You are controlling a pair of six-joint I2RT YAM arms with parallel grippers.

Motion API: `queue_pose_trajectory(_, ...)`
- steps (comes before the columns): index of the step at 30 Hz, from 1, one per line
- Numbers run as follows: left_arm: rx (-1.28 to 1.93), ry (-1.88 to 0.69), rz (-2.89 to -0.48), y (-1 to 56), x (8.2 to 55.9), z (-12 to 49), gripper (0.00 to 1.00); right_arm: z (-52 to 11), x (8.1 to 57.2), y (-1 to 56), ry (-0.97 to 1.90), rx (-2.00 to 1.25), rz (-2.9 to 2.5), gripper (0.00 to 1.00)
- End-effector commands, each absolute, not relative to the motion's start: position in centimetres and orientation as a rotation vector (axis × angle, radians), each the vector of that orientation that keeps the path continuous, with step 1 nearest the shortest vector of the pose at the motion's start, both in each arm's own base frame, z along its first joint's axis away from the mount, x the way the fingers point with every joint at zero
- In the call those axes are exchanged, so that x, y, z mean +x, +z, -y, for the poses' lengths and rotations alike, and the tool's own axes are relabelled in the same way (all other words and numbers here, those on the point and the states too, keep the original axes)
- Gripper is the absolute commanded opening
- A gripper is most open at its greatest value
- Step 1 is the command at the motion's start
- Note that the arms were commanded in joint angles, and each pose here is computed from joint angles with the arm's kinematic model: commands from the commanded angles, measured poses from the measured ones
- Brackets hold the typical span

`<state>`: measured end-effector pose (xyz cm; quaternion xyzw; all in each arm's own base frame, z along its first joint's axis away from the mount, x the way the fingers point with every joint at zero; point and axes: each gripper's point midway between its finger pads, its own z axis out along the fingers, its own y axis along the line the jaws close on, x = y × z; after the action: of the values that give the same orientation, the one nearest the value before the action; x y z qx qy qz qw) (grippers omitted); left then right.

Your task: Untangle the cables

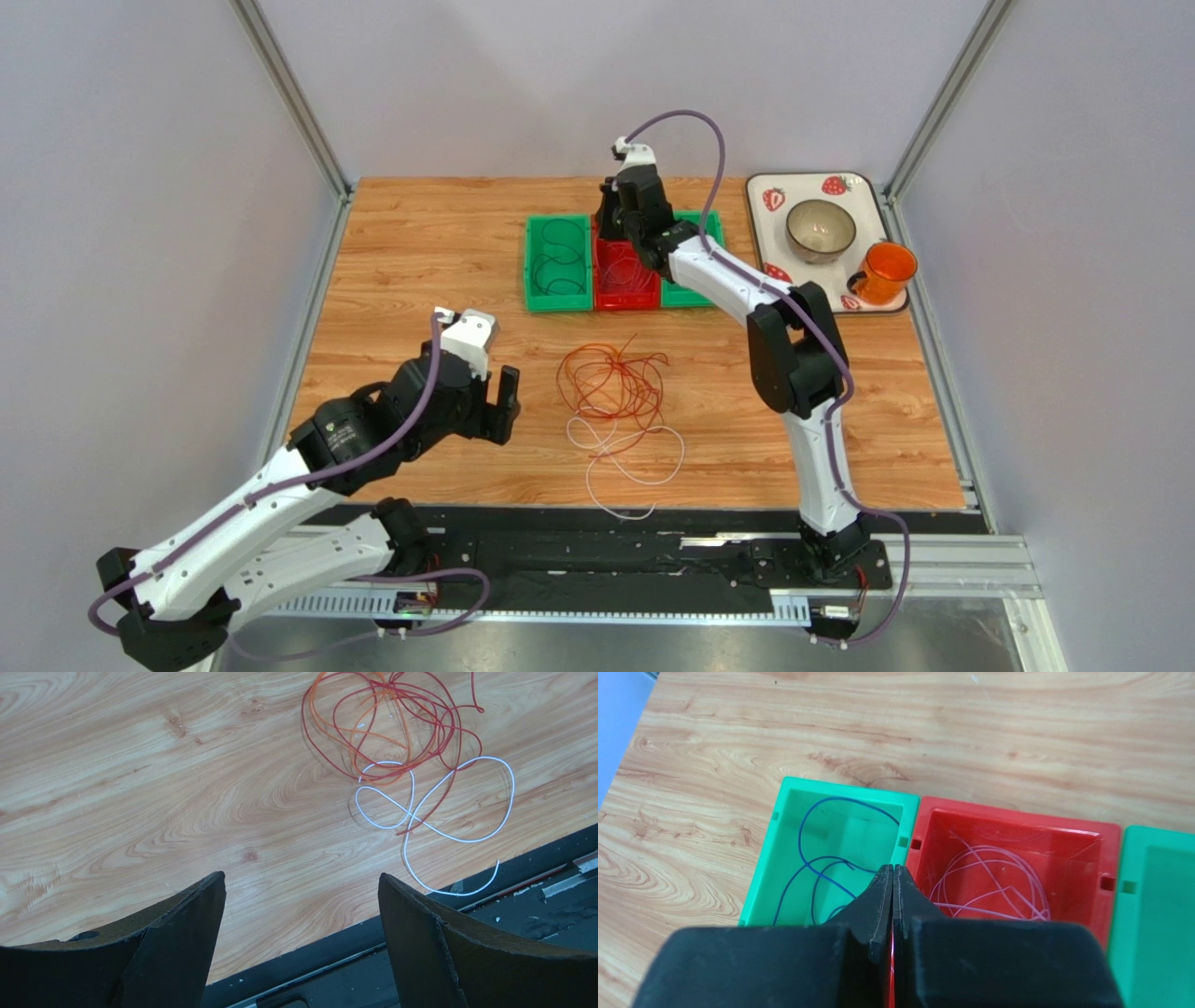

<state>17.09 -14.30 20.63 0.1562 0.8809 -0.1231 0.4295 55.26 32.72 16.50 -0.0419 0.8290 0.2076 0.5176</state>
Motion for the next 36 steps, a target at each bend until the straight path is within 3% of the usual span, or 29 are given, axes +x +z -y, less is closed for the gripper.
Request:
queue_pose_trajectory(1,0.386,-0.314,-2.175,21.2,17.5,14.6,0.88,-33.2,55.4,16.4,0.551,-0.060,-2.014,0.00)
queue_pose_trajectory(16,0.375,-0.324,-2.160,21.6,17.4,14.3,0.87,-29.8,55.7,10.2,0.439,0.079,-2.137,0.00)
queue_pose_trajectory(25,0.365,-0.336,-2.146,22.0,17.3,14.1,0.87,-30.0,55.7,11.0,0.451,0.041,-2.131,0.00)
queue_pose_trajectory(29,0.367,-0.338,-2.144,22.0,17.3,14.2,0.87,-31.7,55.5,14.8,0.561,-0.075,-2.031,0.00)
queue_pose_trajectory(31,0.371,-0.347,-2.144,22.0,17.2,14.3,0.87,-32.2,55.2,18.5,0.594,-0.114,-1.973,0.05)
queue_pose_trajectory(32,0.373,-0.347,-2.144,22.0,17.2,14.3,0.87,-32.3,54.9,19.7,0.606,-0.140,-1.952,0.20)
queue_pose_trajectory(34,0.376,-0.350,-2.143,22.0,17.2,14.4,0.87,-32.3,54.2,23.2,0.635,-0.166,-1.894,0.32)
queue_pose_trajectory(35,0.379,-0.349,-2.144,22.0,17.2,14.4,0.87,-32.4,53.9,24.2,0.644,-0.183,-1.878,0.46)
queue_pose_trajectory(36,0.379,-0.352,-2.143,22.1,17.2,14.4,0.88,-32.3,53.1,26.3,0.664,-0.193,-1.844,0.51)
